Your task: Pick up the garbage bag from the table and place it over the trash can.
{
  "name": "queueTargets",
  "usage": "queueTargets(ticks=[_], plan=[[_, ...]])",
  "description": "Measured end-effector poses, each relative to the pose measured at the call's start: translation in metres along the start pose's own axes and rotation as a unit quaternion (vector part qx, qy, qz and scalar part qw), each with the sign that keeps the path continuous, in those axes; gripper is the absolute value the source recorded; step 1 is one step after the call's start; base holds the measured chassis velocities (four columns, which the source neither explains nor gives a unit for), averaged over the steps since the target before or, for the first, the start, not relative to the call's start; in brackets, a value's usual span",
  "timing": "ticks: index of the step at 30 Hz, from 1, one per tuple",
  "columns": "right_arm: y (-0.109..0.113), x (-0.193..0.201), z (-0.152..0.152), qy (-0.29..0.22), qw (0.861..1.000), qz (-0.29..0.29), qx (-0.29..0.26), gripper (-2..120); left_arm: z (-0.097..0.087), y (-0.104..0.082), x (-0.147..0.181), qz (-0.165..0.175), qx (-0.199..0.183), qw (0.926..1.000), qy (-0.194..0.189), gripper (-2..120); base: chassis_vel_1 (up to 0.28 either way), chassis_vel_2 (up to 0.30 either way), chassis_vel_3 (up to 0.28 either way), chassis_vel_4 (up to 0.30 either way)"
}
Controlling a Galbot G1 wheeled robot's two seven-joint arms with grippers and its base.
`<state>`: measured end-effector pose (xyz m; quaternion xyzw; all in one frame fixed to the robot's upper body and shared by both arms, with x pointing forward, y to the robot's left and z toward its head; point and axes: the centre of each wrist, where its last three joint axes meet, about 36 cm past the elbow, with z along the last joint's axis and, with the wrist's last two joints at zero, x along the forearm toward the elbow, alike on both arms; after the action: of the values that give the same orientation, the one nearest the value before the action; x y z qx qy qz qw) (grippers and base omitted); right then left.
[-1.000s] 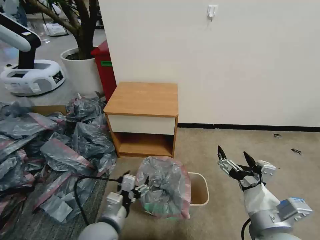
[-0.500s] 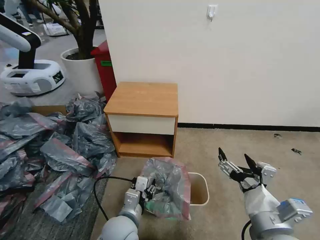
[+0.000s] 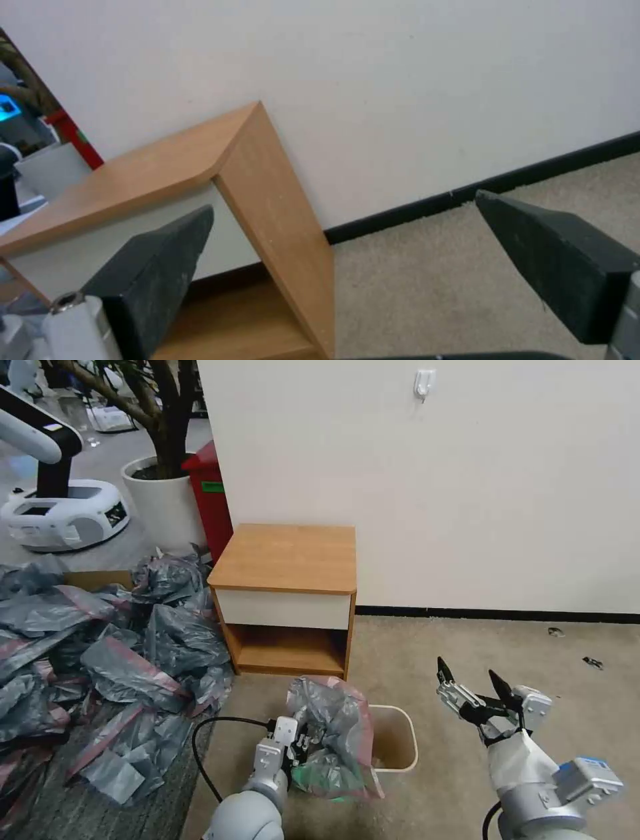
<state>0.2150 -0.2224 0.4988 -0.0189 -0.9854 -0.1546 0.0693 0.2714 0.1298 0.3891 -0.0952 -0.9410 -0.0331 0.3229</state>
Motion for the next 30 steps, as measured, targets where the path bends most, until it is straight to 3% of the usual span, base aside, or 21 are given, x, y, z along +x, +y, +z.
queueTargets(ticks=[2,7,17,23,30], plan=[[0.001,0.000,-0.001,0.000,1.000,-0.002,0.000,100,0.000,-0.001,0.000,0.000,0.005,1.0000,0.000,11,0.000,0.000,0.000,0.000],[0.003,0.001,-0.001,0.006,1.000,-0.009,0.000,100,-0.001,-0.002,0.001,0.002,0.017,0.9998,-0.011,9,0.000,0.000,0.000,0.000],[0.015,-0.001,0.001,0.046,0.997,-0.059,-0.006,100,-0.018,0.008,0.018,0.014,0.041,0.9961,-0.077,7,0.000,0.000,0.000,0.000],[0.028,-0.011,0.003,0.104,0.986,-0.116,-0.060,100,-0.030,0.015,0.025,0.036,0.036,0.9914,-0.121,7,0.000,0.000,0.000,0.000],[0.041,-0.023,0.012,0.162,0.974,-0.116,-0.111,100,-0.039,0.020,0.027,0.039,0.034,0.9868,-0.153,7,0.000,0.000,0.000,0.000]])
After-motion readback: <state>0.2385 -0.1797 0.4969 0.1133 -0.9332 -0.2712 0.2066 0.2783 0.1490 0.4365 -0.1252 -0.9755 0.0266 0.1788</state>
